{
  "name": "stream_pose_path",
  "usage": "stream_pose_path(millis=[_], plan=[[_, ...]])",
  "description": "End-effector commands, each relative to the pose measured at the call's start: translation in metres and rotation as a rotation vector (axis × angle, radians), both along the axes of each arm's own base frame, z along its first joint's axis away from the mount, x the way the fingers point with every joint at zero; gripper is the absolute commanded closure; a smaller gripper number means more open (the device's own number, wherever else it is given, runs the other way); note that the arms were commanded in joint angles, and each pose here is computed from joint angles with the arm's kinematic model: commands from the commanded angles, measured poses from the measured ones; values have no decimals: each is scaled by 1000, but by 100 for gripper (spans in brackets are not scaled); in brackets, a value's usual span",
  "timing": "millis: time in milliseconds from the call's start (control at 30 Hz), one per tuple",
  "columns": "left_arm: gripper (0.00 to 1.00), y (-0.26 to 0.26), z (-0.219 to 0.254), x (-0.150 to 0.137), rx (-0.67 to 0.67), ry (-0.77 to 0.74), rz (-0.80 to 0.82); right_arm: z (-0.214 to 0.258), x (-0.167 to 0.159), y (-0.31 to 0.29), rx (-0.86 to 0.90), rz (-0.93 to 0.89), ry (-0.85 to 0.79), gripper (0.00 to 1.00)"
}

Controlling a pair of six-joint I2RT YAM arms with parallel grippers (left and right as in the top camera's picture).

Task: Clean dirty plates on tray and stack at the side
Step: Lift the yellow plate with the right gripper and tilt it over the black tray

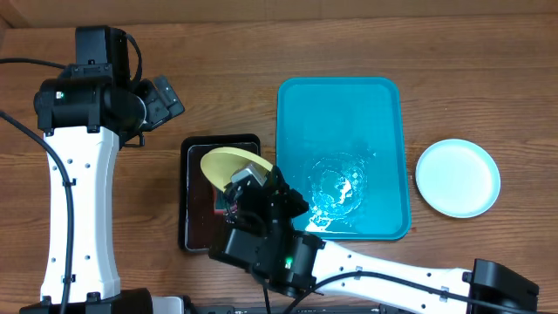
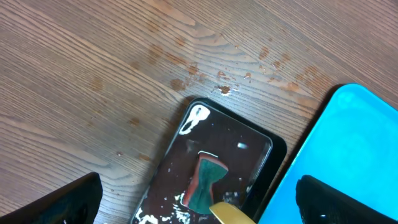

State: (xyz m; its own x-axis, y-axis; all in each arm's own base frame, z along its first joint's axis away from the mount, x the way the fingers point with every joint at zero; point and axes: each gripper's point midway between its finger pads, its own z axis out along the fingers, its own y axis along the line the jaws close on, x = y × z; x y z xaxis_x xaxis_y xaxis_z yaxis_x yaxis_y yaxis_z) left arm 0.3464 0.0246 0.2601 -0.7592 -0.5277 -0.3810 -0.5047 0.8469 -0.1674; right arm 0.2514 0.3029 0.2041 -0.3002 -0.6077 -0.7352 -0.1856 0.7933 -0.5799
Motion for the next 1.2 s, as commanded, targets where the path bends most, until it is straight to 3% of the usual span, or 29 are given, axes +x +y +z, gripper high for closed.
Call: stream_pose_path(millis=[0, 333, 1167], plan=[[0, 4, -2, 1, 23, 9, -7, 30, -5, 1, -14, -20, -113, 96], [0, 4, -2, 1, 23, 9, -7, 45, -21, 20, -26, 36, -171, 96], [0, 4, -2, 1, 23, 9, -7, 45, -21, 20, -29, 37, -170, 96]])
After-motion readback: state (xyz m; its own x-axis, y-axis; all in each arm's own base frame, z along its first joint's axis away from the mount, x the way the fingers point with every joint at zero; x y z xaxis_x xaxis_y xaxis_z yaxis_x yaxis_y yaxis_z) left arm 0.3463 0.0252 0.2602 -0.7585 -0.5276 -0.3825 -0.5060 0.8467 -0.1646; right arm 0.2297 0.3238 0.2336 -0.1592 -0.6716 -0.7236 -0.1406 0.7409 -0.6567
